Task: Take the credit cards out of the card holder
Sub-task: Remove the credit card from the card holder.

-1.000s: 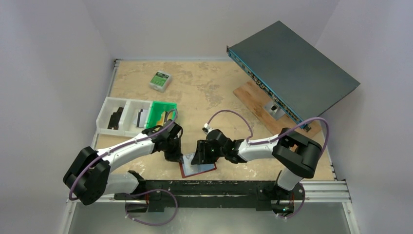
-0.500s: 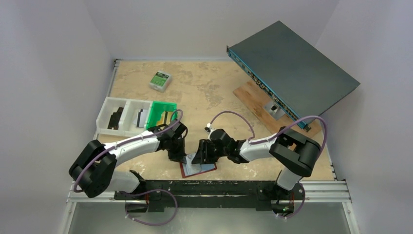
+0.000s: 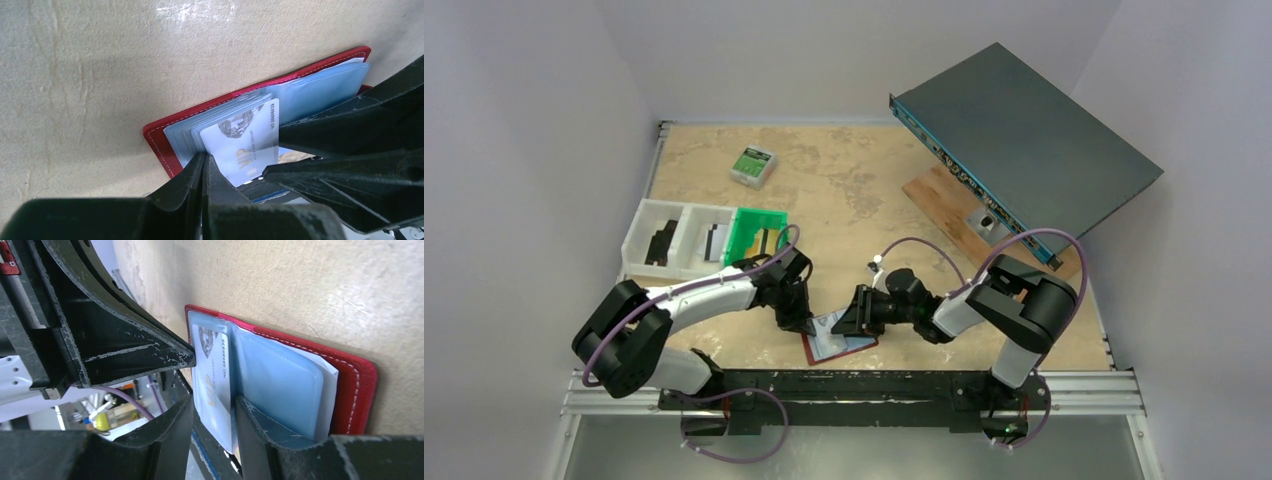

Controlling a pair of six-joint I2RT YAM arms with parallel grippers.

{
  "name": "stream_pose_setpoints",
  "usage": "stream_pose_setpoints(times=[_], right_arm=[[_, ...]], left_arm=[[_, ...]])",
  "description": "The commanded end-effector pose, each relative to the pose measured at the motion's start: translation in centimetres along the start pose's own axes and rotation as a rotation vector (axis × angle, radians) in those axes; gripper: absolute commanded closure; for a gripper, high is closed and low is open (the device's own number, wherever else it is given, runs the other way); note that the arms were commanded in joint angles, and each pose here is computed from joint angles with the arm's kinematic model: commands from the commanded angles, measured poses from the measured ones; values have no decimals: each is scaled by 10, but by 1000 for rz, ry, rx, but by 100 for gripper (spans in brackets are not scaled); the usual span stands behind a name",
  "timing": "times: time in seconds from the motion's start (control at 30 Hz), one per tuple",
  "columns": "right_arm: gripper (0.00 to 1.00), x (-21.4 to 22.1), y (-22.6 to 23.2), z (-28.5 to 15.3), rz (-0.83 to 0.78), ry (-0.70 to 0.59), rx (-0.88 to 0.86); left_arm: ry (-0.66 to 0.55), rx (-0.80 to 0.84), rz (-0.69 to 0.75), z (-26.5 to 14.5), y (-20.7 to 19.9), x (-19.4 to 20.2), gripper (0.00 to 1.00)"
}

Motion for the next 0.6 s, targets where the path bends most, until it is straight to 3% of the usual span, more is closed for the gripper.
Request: stream_pose_setpoints(times=[0.0, 0.57], right_arm=[[64, 2, 4, -7, 42, 7, -83], [89, 1, -3, -12, 95, -38, -84]], left_arm=[[-22, -188, -17, 23, 44, 7, 100], [-18, -194, -16, 25, 46, 7, 100]])
Point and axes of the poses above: each gripper's point midway between its finger pads, its own z axis out along the fingers, its own y axis along the line the jaws close on, x = y × z, the point moved 4 cm from there along -z, back along the fingers, and after that the axes turned 3 degrees about -z, right-handed, at the moved point
